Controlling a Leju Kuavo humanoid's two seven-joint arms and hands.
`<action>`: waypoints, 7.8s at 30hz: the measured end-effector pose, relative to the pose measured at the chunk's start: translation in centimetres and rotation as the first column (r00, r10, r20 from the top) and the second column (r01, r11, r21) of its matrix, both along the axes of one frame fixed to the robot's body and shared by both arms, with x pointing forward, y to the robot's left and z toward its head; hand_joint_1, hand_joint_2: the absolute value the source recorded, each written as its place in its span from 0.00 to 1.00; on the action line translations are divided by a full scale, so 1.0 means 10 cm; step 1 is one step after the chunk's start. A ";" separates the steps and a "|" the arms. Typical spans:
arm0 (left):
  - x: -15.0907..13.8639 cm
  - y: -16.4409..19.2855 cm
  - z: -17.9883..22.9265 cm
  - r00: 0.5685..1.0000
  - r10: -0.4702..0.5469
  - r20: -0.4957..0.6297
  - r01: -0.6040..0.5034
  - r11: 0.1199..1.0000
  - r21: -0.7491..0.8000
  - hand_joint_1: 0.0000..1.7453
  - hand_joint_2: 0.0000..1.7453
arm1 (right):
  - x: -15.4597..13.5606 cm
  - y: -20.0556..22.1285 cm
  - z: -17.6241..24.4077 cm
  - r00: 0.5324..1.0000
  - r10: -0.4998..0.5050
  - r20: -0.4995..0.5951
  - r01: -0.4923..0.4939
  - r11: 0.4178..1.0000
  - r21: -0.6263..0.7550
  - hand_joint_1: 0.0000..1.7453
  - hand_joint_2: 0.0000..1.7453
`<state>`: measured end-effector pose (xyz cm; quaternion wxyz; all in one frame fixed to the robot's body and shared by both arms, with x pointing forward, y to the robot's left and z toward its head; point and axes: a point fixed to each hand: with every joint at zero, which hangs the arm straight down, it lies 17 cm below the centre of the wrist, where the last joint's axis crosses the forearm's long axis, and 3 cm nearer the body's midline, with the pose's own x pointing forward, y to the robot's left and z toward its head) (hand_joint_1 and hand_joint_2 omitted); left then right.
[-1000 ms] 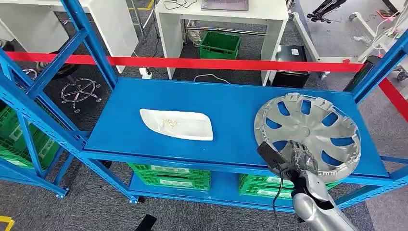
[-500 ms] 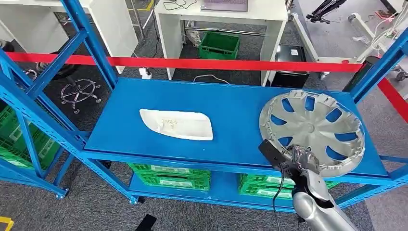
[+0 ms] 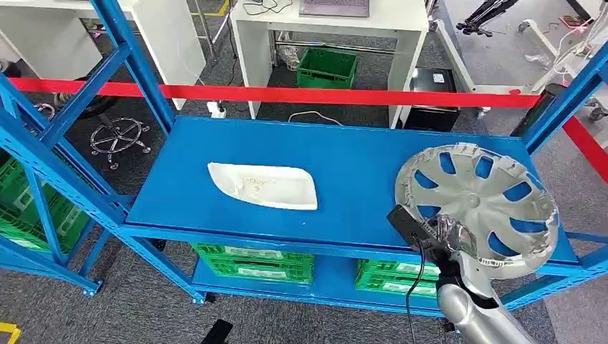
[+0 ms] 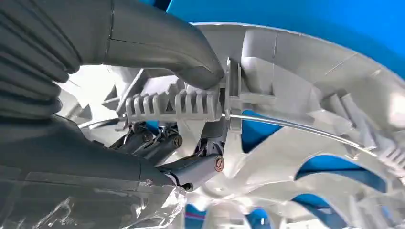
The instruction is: Take the parts from the cabinet and place them on the table.
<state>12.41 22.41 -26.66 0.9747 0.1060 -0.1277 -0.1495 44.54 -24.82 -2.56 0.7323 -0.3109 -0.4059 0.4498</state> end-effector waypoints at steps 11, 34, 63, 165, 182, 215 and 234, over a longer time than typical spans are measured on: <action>0.01 0.01 0.00 1.000 0.005 0.011 -0.005 1.000 0.004 0.00 0.00 | 0.07 0.09 0.10 0.998 -0.051 0.039 0.042 0.979 0.200 1.00 1.00; 0.00 0.06 0.00 0.998 0.016 0.054 -0.016 1.000 0.001 0.00 0.00 | -0.07 1.11 1.62 0.939 0.011 0.342 -0.292 0.550 0.783 1.00 1.00; 0.01 0.07 0.00 0.998 0.008 0.058 -0.008 1.000 -0.001 0.00 1.00 | -1.26 2.10 2.96 0.788 0.247 0.565 -0.569 -0.061 0.820 1.00 1.00; -0.20 0.04 -0.05 0.999 0.043 0.000 -0.043 0.998 -0.044 0.00 1.00 | -2.13 2.54 3.60 0.618 0.324 0.716 -0.682 -0.232 0.694 1.00 1.00; -0.05 -0.01 -0.01 0.999 0.052 0.016 -0.051 0.997 -0.054 0.00 1.00 | -2.08 2.49 3.58 0.625 0.322 0.711 -0.680 -0.221 0.699 1.00 1.00; 0.05 -0.04 0.01 0.999 0.043 0.024 -0.042 0.998 -0.057 0.00 1.00 | -2.02 2.45 3.61 0.624 0.318 0.714 -0.686 -0.215 0.695 1.00 1.00; 0.02 -0.08 0.01 0.999 0.028 0.018 -0.027 0.998 -0.058 0.00 1.00 | -1.99 2.44 3.59 0.630 0.319 0.708 -0.683 -0.206 0.701 1.00 1.00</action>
